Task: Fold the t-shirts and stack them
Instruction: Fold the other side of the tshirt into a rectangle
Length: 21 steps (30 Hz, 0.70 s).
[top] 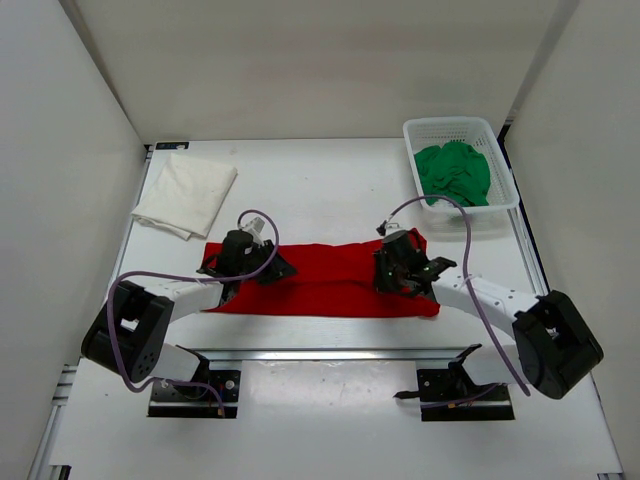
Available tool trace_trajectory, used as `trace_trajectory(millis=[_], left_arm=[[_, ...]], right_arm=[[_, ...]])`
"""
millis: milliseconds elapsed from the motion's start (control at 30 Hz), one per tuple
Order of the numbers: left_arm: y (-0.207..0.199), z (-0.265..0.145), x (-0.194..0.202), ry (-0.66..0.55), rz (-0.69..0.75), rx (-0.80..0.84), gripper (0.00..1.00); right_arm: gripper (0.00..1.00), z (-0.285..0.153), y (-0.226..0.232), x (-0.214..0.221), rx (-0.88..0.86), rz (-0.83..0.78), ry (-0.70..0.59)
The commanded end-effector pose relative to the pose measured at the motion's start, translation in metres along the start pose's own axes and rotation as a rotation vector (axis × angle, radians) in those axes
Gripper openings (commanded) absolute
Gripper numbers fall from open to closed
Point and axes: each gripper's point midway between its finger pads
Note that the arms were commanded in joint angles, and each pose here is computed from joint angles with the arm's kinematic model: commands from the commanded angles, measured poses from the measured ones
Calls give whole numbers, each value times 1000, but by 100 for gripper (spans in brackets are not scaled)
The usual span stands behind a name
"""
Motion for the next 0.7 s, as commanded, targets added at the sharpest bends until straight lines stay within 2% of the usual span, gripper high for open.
trace_trajectory(millis=[0,33,100,133,300,400,567,667], left_arm=[[-15,-6,-19,-41,13,51,31],[-15,-6,-19,-41,17,50,32],[-15,-7,-18,-47,18,51,32],[-15,-7,-16,-40,15,56,32],[-13,-6,-10,-31,8,58,32],[-12,-7,-7,-24,15,58,32],[-9,-5,-7,-25,9,48,32],[-7,-4,-1,-13,5,46,32]], right_arm=[[1,-20,21,-3,-51,25,-1],[4,-20,14,-4,0,13,-23],[21,-20,7,-4,10,7,-43],[25,-18,5,-6,-4,19,-40],[34,-4,-11,-12,32,32,-25],[35,3,-9,-7,9,27,10],[31,12,1,-1,-3,11,37],[20,11,8,1,-31,20,37]])
Point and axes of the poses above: each gripper's point midway between its finger pads, its own z axis out along the fingers, its own y axis along the line the jaws close on, x = y × z, and after that the axes turned 13 degrees about z, right-handed
